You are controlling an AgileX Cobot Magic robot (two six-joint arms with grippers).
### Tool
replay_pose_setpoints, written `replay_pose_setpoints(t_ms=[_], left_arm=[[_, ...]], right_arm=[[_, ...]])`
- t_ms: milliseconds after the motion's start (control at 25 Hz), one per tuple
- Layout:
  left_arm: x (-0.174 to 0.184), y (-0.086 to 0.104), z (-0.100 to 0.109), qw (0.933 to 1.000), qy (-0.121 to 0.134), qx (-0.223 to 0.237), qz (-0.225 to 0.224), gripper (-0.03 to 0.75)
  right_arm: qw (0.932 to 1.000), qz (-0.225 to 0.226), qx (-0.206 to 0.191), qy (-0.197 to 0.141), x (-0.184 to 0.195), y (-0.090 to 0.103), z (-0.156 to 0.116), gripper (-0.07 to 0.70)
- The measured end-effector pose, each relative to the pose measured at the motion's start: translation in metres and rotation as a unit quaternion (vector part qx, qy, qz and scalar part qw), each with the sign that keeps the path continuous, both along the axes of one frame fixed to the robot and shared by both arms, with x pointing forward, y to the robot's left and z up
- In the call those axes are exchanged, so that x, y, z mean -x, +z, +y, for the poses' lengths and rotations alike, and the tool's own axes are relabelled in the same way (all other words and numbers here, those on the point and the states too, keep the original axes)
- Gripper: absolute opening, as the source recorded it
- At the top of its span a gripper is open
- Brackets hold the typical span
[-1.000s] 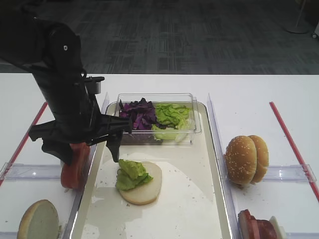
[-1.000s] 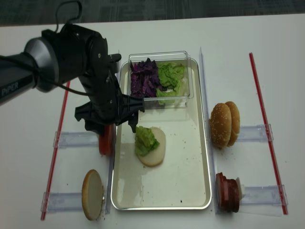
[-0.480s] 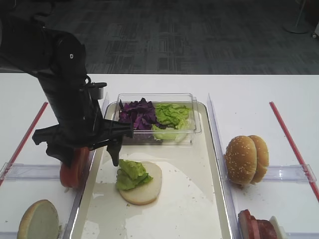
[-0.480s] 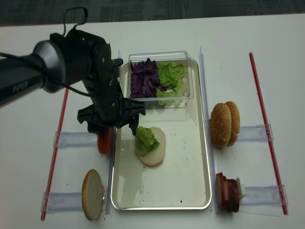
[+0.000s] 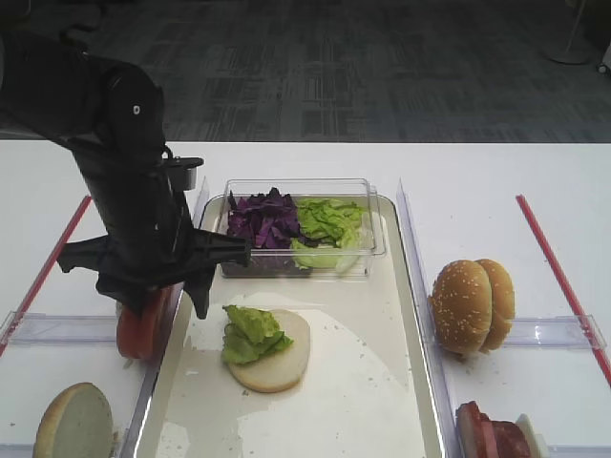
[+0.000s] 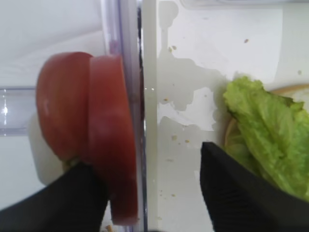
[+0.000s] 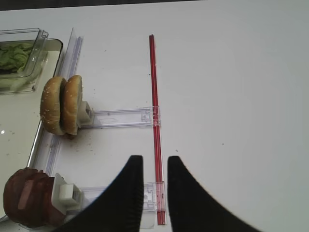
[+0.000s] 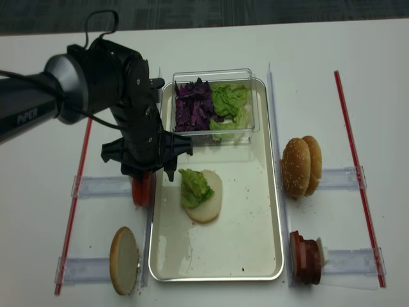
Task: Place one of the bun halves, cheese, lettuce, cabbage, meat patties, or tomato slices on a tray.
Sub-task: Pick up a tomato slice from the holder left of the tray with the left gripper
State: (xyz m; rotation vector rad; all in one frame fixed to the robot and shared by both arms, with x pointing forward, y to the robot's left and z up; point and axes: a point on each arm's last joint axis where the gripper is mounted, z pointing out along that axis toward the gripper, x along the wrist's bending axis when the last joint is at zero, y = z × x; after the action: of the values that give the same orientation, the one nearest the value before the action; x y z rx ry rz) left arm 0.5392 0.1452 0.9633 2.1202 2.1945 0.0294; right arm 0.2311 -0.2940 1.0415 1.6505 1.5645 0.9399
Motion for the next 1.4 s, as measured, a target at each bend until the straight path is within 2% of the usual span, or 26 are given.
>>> replay_pose_setpoints(t_ms=[280,560,1000,1400], left_arm=[[0.0,-0.0001,0.0029,0.9998,-0.009,-0.017,0.0,0.251],[-0.0005,0.0001,0.0069,0.9991,-0.016,-0.039,-0.003,0.151],[-0.0011,-0.0043,0.0079,0.9986,-0.017,-0.05,0.004,0.064],[-0.0011,-0.0043,0.0079,0.9986,-0.017,-0.05,0.004,0.057]], right_arm=[[1.0,0.0,0.0,0.0,0.0,0.0,0.0,0.169],[1.0,0.0,0.0,0.0,0.0,0.0,0.0,0.146],[1.0,0.0,0.0,0.0,0.0,0.0,0.0,0.141],[1.0,0.0,0.0,0.0,0.0,0.0,0.0,0.131]])
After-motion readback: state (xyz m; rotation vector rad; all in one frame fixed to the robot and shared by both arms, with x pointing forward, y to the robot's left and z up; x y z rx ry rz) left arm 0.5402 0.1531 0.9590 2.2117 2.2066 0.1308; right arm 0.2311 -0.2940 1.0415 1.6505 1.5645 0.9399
